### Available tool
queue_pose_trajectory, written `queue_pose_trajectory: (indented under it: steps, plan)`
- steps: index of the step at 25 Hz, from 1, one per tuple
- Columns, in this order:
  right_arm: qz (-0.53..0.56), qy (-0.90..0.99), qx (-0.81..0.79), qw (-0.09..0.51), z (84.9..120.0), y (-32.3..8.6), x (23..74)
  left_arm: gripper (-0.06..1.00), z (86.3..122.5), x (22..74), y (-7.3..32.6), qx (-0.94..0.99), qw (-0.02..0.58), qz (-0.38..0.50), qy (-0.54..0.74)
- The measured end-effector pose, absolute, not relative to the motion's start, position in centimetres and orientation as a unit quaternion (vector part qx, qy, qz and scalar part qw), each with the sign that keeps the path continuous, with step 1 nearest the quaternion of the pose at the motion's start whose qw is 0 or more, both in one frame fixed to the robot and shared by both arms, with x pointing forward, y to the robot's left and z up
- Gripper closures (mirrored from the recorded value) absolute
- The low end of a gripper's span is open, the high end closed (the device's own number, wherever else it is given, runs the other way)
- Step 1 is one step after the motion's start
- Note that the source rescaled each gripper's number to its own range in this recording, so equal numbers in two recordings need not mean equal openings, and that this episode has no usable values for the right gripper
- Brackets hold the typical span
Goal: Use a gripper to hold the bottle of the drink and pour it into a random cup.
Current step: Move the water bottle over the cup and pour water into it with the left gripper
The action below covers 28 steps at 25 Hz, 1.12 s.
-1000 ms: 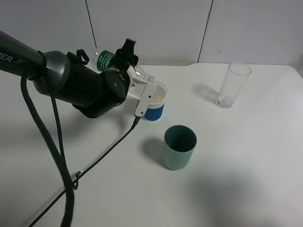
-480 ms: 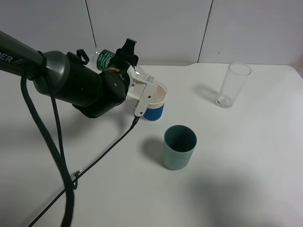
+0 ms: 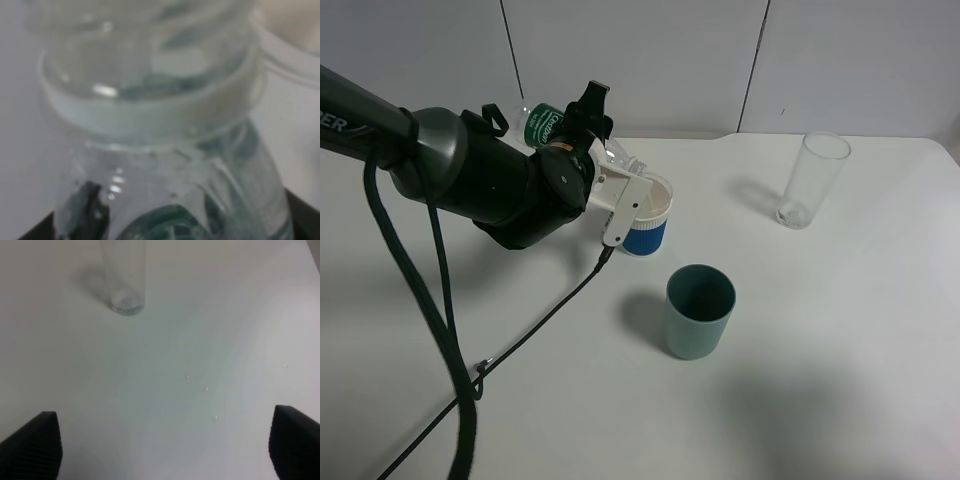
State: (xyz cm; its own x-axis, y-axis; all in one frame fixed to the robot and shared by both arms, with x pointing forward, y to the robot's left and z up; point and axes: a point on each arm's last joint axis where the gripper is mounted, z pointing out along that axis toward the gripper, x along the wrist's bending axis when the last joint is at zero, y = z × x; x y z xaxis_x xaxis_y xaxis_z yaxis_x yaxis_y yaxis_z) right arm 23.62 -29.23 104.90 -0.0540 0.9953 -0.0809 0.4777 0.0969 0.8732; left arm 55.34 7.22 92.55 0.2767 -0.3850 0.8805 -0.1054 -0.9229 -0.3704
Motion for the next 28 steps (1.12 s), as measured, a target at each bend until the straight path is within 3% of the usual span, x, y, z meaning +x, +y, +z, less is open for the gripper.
queue_pose_trajectory:
  steps: [28]
  plan:
    - [0.345, 0.639, 0.577, 0.375, 104.90, -29.23, 23.62, 0.93, 92.60, 55.35, 7.24, -0.786, 0.132, -0.581, 0.168]
